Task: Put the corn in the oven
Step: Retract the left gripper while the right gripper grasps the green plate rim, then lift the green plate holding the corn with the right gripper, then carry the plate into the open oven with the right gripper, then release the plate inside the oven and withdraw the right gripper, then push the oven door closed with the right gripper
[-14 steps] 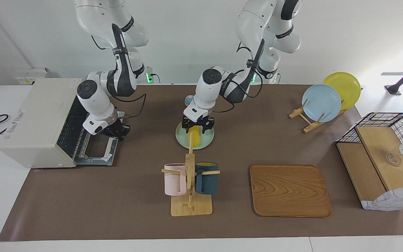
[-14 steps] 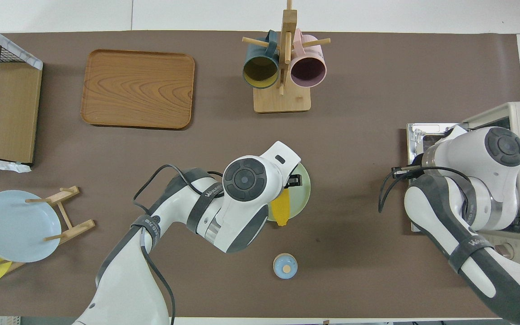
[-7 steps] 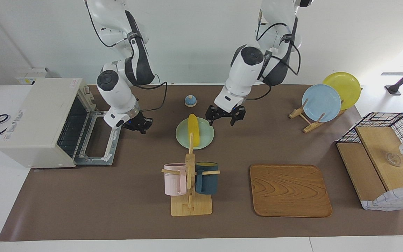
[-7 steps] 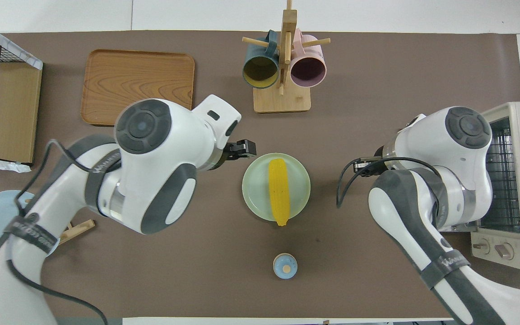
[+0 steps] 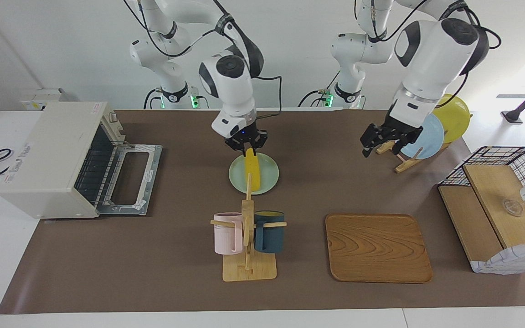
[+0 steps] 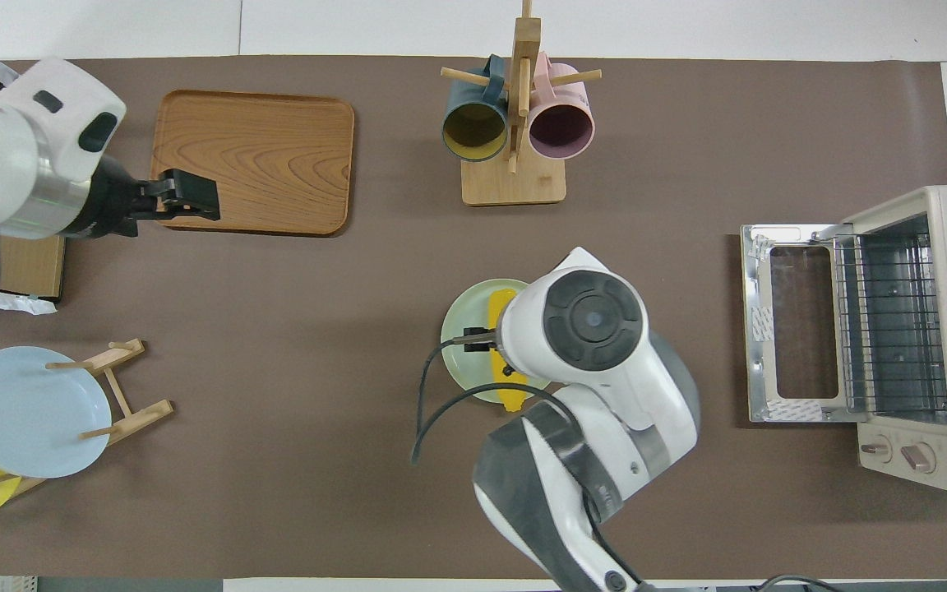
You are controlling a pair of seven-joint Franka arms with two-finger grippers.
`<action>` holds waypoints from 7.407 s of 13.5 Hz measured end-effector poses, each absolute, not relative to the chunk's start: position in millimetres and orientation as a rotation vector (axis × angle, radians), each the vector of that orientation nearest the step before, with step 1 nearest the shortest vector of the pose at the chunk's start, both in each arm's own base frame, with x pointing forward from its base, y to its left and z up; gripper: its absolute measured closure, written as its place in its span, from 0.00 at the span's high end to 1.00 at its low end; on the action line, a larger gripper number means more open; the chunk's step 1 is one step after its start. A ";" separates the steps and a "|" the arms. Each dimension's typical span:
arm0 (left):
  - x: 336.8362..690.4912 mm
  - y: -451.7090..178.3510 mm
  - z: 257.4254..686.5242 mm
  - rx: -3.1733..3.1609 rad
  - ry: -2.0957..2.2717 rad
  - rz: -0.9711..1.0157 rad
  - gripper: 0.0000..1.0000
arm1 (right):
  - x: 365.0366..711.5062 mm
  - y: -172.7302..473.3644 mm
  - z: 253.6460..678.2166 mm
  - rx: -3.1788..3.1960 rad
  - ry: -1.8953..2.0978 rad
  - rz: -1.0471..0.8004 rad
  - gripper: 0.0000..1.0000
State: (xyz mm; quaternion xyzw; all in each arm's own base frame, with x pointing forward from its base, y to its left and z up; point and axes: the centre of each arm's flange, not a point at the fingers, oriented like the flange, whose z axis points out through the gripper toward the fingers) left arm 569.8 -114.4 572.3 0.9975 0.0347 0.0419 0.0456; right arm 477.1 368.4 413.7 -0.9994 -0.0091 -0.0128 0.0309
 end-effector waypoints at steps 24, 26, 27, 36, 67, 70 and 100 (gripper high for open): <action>548.6 -50.7 585.9 3.128 0.010 -0.046 1.00 | 479.6 446.3 328.0 -3.371 -0.149 -0.108 0.04; 548.2 -51.0 592.6 3.127 0.008 -0.033 1.00 | 486.5 441.5 346.3 -3.409 -0.183 -0.082 0.03; 547.3 -51.1 593.2 3.128 0.008 -0.041 1.00 | 491.5 434.2 353.6 -3.419 -0.173 -0.074 0.03; 544.9 -56.6 613.8 3.127 -0.011 -0.023 1.00 | 555.2 171.9 433.3 -3.427 -0.171 0.112 0.03; 545.1 -53.6 614.6 3.127 -0.003 -0.023 1.00 | 484.7 58.6 342.7 -3.242 -0.082 0.185 0.01; 545.1 -53.6 614.6 3.127 -0.003 -0.024 1.00 | 470.4 51.0 315.2 -3.227 -0.057 0.172 0.01; 545.0 -53.6 614.6 3.127 -0.003 -0.024 1.00 | 490.1 -92.2 466.9 -3.312 -0.212 0.372 0.01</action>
